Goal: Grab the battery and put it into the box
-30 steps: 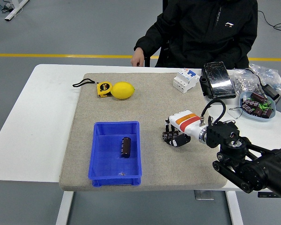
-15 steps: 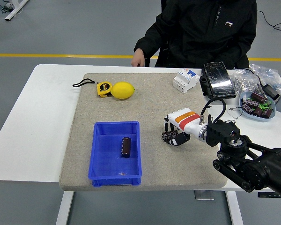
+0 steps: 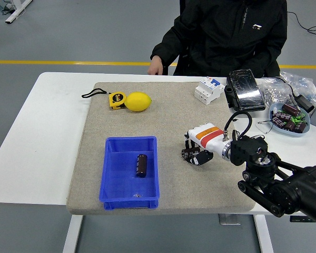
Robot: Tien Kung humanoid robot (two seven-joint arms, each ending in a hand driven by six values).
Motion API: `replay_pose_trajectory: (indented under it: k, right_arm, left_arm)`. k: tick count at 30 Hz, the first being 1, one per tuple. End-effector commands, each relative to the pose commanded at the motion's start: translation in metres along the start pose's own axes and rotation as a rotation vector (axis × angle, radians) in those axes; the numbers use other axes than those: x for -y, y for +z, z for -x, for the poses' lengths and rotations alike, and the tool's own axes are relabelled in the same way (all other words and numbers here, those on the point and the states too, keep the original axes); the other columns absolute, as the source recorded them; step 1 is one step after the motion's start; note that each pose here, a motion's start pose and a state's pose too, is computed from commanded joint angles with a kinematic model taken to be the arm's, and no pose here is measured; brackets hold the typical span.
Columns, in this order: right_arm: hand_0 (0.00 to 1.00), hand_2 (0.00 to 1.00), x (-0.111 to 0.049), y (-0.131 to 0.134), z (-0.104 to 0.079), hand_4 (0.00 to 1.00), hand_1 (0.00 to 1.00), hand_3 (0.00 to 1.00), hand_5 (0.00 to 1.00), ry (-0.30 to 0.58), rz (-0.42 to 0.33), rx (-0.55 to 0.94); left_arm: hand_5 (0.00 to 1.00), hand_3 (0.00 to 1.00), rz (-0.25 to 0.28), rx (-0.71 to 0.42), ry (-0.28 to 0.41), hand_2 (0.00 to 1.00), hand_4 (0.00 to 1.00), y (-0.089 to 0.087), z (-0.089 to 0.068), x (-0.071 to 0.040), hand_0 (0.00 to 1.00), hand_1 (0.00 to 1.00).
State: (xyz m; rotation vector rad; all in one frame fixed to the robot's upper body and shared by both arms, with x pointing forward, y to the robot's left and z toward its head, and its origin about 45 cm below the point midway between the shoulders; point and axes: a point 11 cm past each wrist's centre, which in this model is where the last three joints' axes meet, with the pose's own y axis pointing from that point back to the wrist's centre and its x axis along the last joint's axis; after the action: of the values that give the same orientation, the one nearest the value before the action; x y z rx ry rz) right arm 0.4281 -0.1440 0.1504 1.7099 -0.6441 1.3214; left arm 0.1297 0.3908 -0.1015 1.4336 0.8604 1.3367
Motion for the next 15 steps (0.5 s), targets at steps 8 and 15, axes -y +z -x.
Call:
replay_pose_trajectory:
  k: [8,15]
  right_arm:
    - [0.435,0.563,-0.0022,0.0036,0.0077,0.838,0.495,0.507,0.240,-0.023,0.006,0.003]
    - [0.377,0.523,-0.0022,0.0026,0.0067,0.830,0.469,0.494,0.238,-0.012,-0.002,0.001]
  left_arm:
    - [0.536,0.585,0.005,-0.004,0.001,0.653,0.633,0.0021,-0.0005,-0.0003,0.731,0.698]
    - [0.536,0.585,0.006,-0.004,0.000,0.655,0.633,0.0025,-0.0003,-0.0003,0.732,0.697]
